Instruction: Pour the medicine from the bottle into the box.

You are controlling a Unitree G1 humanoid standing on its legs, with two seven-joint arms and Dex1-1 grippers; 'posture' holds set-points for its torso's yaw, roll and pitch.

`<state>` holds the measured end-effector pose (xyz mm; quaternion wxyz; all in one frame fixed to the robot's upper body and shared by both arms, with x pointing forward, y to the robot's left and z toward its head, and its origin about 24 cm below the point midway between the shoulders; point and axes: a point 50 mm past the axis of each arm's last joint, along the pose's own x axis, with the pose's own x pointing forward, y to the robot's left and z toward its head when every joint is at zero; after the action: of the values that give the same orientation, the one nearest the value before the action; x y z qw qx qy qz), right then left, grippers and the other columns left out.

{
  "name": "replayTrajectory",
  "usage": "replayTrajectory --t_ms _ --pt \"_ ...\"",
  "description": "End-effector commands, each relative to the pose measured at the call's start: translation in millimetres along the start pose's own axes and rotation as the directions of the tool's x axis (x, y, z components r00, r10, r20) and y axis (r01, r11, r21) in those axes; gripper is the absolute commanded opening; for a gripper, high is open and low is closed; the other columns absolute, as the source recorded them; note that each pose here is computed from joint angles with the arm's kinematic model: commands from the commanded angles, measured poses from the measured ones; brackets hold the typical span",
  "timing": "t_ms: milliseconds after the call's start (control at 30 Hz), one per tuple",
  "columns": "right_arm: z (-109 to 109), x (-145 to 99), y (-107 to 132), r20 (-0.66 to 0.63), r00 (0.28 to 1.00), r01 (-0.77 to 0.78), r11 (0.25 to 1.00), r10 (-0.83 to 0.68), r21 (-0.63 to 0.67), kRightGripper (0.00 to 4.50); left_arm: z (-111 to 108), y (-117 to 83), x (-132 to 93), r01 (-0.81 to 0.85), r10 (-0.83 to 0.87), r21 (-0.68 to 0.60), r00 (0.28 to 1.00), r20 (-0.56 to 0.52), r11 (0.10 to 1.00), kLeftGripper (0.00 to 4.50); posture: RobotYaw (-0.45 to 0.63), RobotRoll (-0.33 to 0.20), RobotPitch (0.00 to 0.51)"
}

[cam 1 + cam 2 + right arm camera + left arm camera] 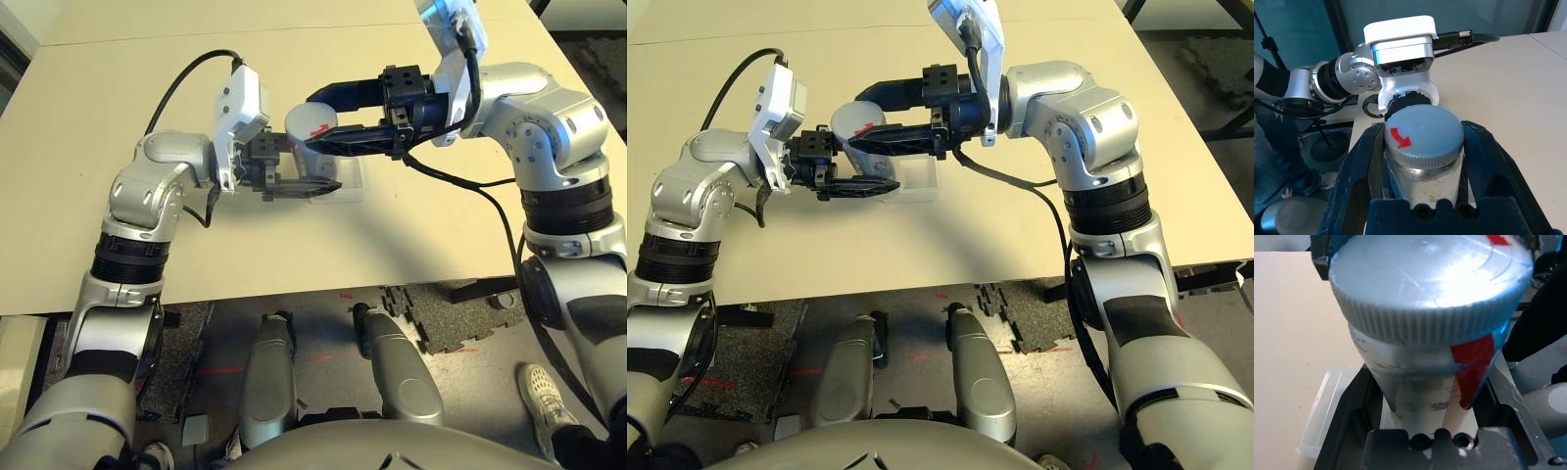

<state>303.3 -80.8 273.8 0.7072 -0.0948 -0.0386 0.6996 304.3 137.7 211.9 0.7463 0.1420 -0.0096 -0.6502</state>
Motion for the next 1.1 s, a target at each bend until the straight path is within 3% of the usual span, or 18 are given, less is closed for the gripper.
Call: replayTrajectory --t_ms 33,167,300,500,667,1100 --pt "12.5 -3.0 7.9 0.069 0.998 -0.012 0.999 0.010 0.034 3.32 4.8 -5.7 6.2 0.035 -0.035 0.038 0.999 0.011 0.999 2.76 0.05 0.000 0.221" --pt "54.1 -25.2 24.1 0.170 0.985 -0.052 0.995 0.036 0.090 4.49 2.8 -4.0 2.8 0.020 -0.020 0.038 1.000 -0.002 0.999 2.76 0.05 0.000 0.221" --pt "73.4 -31.8 36.5 0.190 0.982 -0.028 0.996 0.012 0.082 4.50 -1.4 0.3 -2.5 -0.001 0.001 0.036 1.000 -0.023 0.999 2.76 0.04 0.000 0.221" --pt "41.8 -10.3 28.1 0.022 0.975 0.221 0.975 -0.221 -0.018 4.50 -7.2 12.1 -6.8 -0.041 0.043 0.042 0.998 -0.042 0.998 2.76 0.02 0.000 0.219" --pt "13.1 9.4 20.2 -0.066 0.958 0.273 0.959 -0.278 -0.079 4.50 -10.3 17.3 -6.4 -0.044 0.047 0.051 0.998 -0.049 0.998 2.76 0.02 0.000 0.216" --pt "3.4 25.5 9.6 -0.058 0.955 0.285 0.954 -0.291 -0.096 4.50 -11.3 18.6 -3.2 -0.039 0.042 0.066 0.998 -0.039 0.997 2.76 0.03 0.000 0.215"
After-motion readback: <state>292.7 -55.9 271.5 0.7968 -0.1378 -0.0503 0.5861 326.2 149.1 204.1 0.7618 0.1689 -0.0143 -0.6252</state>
